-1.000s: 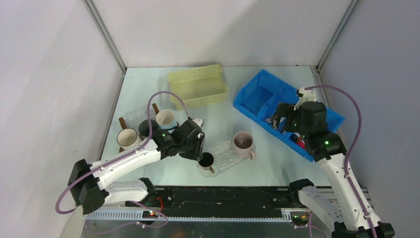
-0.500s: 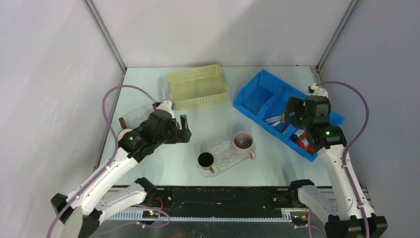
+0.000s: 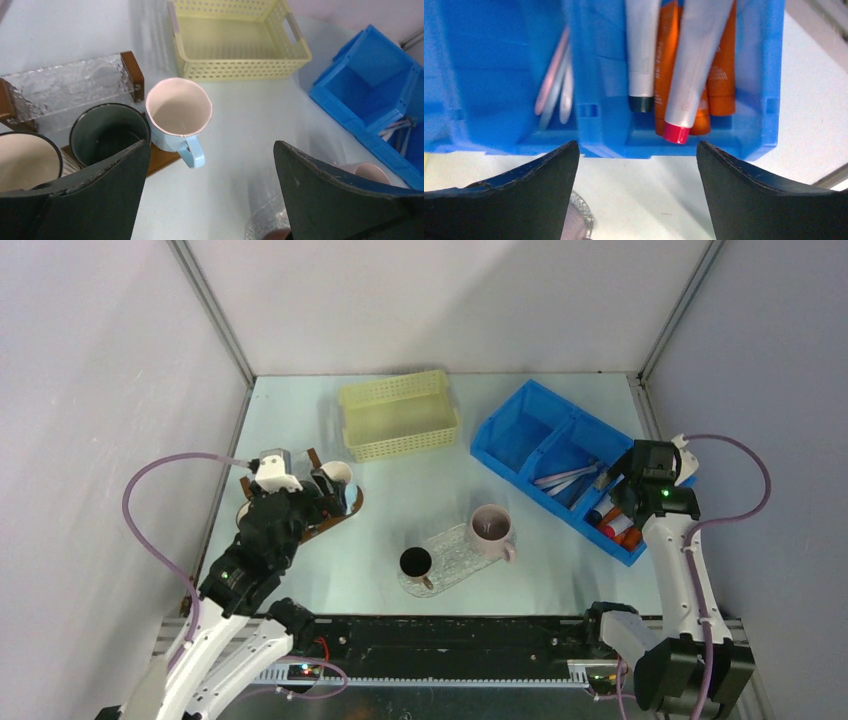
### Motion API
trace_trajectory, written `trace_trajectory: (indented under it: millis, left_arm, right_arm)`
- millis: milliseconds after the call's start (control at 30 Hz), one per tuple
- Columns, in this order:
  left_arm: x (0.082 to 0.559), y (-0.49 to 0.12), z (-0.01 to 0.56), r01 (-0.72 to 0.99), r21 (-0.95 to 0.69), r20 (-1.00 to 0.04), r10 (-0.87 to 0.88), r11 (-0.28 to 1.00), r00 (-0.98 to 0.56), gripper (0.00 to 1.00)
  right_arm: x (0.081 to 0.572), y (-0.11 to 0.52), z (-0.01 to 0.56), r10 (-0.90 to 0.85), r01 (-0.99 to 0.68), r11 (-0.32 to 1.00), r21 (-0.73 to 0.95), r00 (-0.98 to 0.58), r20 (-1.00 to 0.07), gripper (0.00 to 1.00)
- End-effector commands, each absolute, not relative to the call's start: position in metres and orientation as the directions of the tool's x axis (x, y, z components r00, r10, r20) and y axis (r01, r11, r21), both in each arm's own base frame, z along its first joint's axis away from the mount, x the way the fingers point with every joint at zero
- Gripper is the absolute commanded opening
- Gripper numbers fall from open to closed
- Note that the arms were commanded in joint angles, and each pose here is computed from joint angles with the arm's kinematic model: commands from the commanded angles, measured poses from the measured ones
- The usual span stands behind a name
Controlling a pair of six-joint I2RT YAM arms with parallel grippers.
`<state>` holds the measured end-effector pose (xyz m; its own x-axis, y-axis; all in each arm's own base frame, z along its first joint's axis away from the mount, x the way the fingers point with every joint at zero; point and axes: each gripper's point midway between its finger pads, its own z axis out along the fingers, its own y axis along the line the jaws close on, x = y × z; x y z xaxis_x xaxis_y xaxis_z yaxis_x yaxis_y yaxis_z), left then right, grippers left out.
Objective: Prepare toiletry sets of a toothbrush and toothpaste on the tray
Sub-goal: Pick up the toothpaste from the storage box.
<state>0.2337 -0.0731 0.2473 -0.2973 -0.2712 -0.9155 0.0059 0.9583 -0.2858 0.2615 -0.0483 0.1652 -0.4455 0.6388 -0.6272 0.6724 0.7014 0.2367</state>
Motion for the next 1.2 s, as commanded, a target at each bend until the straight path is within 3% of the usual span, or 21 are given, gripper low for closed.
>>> trace_trajectory:
  millis: [0, 433, 700, 833, 967, 1167]
  left_arm:
    - [0.246, -0.056, 0.275, -0.017, -0.229, -0.965, -0.23, 0.973, -0.125, 1.0]
    - [0.257, -0.057, 0.264, 0.008, -0.122, -0.99, -0.122, 0.992, -0.069, 1.0]
    - [0.257, -0.056, 0.265, 0.005, -0.12, -0.991, -0.119, 0.993, -0.059, 1.0]
    - [0.257, -0.058, 0.265, 0.016, -0.12, -0.991, -0.119, 0.993, -0.06, 1.0]
    - [0.257, -0.06, 0.265, 0.029, -0.124, -0.991, -0.122, 0.992, -0.061, 1.0]
    - [0.256, -0.065, 0.267, 0.056, -0.139, -0.989, -0.136, 0.989, -0.063, 1.0]
  right_arm:
    - [0.256, -0.055, 0.136, 0.746, 0.772, 0.575, 0.271, -0.358, -0.562, 0.88]
    - [0.253, -0.064, 0.066, 0.813, 0.869, 0.454, 0.198, -0.313, -0.49, 0.79]
    - [0.248, -0.062, 0.039, 0.83, 0.878, 0.444, 0.176, -0.33, -0.45, 0.64]
    - [0.246, -0.064, 0.039, 0.827, 0.875, 0.447, 0.185, -0.326, -0.459, 0.48]
    - [0.245, -0.065, 0.045, 0.816, 0.862, 0.466, 0.199, -0.331, -0.474, 0.22]
    - [0.247, -0.064, 0.07, 0.792, 0.821, 0.506, 0.264, -0.32, -0.52, 0.0]
